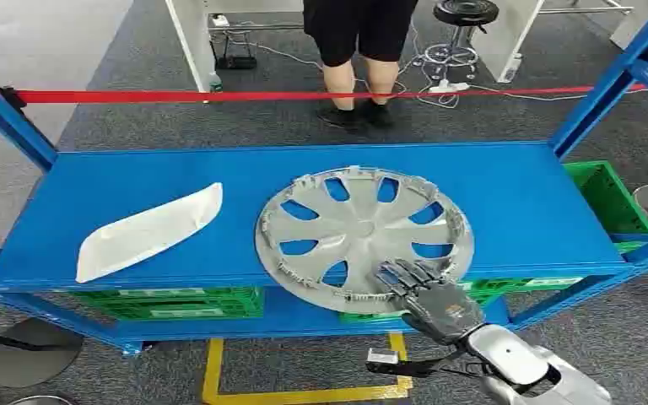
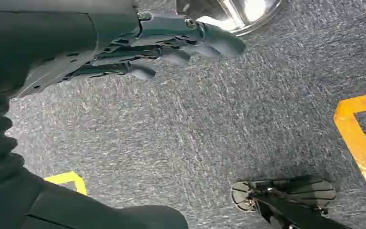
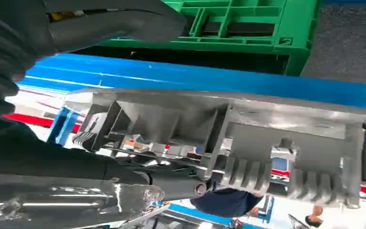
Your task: Take the parts from the cabinet and place them on the table.
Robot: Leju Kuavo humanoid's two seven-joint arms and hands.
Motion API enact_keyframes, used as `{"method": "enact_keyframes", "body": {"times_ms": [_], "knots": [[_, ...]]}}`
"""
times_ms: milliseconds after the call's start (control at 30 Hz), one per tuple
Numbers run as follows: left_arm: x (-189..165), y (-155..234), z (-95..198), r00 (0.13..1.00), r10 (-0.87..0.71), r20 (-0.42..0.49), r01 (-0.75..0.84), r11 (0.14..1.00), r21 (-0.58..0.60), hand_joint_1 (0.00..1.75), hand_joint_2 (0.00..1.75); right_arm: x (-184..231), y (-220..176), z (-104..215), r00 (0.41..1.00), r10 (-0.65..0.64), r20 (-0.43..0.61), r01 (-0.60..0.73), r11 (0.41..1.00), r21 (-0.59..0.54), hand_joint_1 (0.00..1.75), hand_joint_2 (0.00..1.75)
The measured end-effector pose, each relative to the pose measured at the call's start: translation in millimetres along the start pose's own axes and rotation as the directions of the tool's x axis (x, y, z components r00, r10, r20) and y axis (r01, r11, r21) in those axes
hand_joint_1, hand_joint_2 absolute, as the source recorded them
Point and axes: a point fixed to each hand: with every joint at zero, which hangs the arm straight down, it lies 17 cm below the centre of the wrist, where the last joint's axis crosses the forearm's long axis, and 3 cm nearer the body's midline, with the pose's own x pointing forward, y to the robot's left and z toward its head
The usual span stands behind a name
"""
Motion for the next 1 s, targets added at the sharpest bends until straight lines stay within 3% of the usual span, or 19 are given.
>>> {"method": "enact_keyframes", "body": {"times_ms": [667,1000], "knots": [[4.3,-3.9,2.7,1.0,0.015,0.01,-0.015,1.0,-0.022,0.0,1.75,7.4,-12.9,-5.4,1.0,0.011,0.013,-0.01,0.999,-0.053,1.75,1.75],[6.9,-3.4,2.9,1.0,0.016,0.024,-0.015,1.0,-0.02,0.0,1.75,29.3,-41.2,1.5,0.999,-0.015,0.046,0.022,0.987,-0.161,1.75,1.75]]}}
